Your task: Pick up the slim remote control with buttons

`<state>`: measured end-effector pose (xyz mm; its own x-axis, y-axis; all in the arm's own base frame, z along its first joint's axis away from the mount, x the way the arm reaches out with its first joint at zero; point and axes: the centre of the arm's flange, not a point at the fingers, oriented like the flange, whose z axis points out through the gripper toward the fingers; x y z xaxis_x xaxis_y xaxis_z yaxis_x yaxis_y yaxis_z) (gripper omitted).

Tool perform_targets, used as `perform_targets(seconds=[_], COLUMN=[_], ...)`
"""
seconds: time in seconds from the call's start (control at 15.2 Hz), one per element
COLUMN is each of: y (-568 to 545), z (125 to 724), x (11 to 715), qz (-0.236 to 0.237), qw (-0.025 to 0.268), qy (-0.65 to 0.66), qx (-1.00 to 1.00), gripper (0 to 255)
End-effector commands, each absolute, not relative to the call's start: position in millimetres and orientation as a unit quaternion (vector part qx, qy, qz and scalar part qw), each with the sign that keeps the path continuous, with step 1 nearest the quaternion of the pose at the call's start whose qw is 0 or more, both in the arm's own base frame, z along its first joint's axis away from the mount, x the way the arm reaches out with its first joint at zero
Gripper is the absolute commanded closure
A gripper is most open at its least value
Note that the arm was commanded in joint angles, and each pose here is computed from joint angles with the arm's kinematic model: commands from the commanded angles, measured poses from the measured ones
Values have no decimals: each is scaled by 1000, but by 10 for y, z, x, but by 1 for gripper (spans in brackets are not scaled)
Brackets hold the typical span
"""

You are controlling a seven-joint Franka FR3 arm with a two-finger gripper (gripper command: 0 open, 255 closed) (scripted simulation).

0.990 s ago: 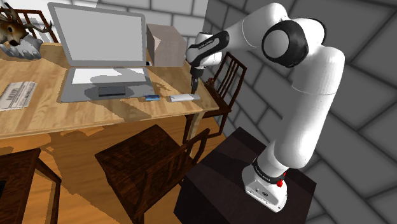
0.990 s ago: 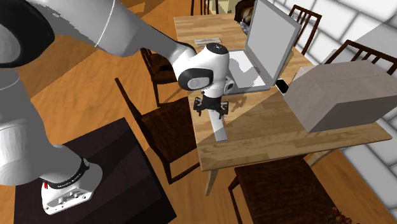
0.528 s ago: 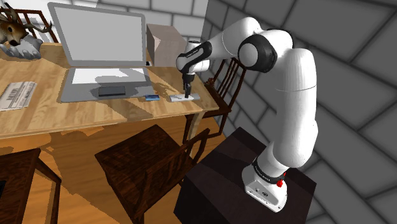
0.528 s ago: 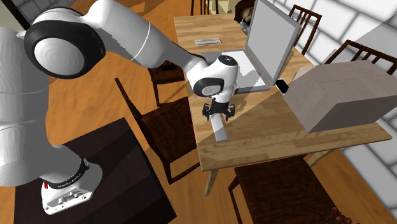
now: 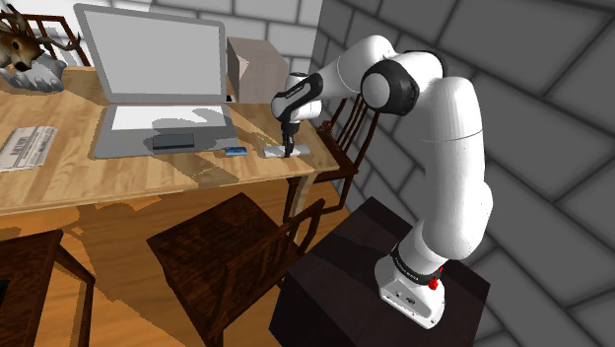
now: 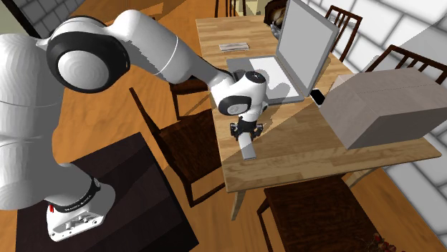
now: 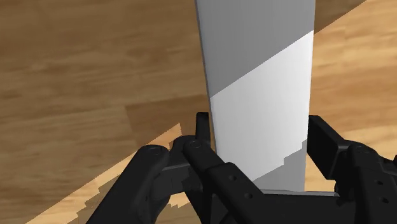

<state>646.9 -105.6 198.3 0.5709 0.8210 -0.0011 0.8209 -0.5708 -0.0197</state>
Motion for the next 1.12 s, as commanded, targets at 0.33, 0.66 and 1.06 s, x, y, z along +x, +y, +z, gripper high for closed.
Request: perform_targets(seconds=[0.33,0.66,1.06], y=[-1056,-1051,-1051], z=[1971,2070,2387], x=[6472,6473,6473], qz=[5,5,5], qw=[9,9,9], qy=[-463,-463,-463], qx=[-886,-886,-886], gripper=[255,255,255])
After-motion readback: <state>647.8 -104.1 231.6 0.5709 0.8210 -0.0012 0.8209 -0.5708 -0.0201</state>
